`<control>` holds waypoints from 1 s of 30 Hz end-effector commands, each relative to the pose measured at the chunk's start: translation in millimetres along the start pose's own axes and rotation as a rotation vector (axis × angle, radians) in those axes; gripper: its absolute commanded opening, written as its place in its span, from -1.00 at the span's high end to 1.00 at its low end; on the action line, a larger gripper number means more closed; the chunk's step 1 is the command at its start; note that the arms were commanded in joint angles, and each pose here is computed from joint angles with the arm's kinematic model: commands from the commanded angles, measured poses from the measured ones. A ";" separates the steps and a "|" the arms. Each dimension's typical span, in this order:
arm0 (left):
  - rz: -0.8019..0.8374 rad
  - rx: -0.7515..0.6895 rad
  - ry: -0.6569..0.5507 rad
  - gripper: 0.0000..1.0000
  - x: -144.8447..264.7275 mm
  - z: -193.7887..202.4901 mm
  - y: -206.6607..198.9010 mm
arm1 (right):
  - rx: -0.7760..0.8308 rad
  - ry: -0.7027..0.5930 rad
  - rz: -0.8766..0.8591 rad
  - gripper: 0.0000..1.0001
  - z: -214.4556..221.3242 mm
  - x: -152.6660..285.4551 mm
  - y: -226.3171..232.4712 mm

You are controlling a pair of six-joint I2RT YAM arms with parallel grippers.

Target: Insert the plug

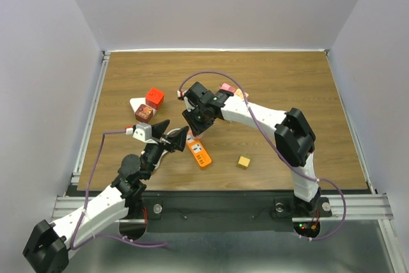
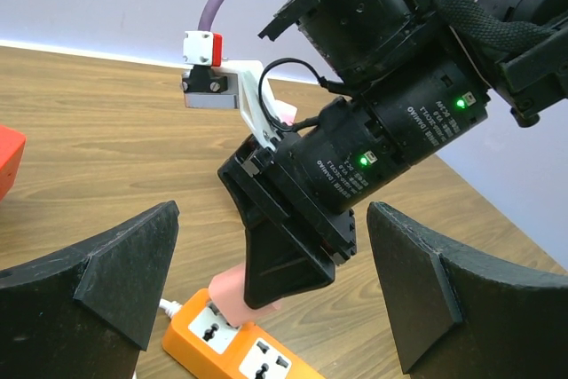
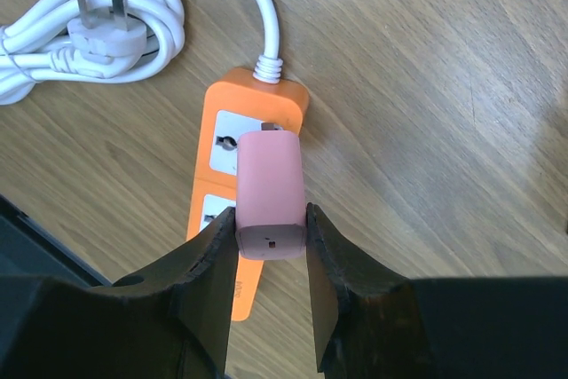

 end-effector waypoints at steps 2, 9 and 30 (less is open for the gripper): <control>0.011 -0.008 -0.028 -0.97 3.0 -0.3 1.8 | 0.035 -0.130 -0.011 0.99 -29.8 40.0 19.9; 0.014 -0.008 -0.032 -0.97 2.8 -1.6 1.1 | 0.034 -0.136 -0.004 0.99 -26.6 47.3 20.9; 0.019 -0.008 -0.024 -0.97 2.9 0.6 0.7 | 0.017 -0.019 0.030 0.99 6.0 24.4 11.2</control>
Point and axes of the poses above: each gripper's point midway between its finger pads, its own x axis back along the fingers, its own y axis along the line the jaws close on, z = x × y, the point moved 3 cm from there along x, back along the fingers, and after that the axes turned 2 degrees about x, right-handed, at the moved point
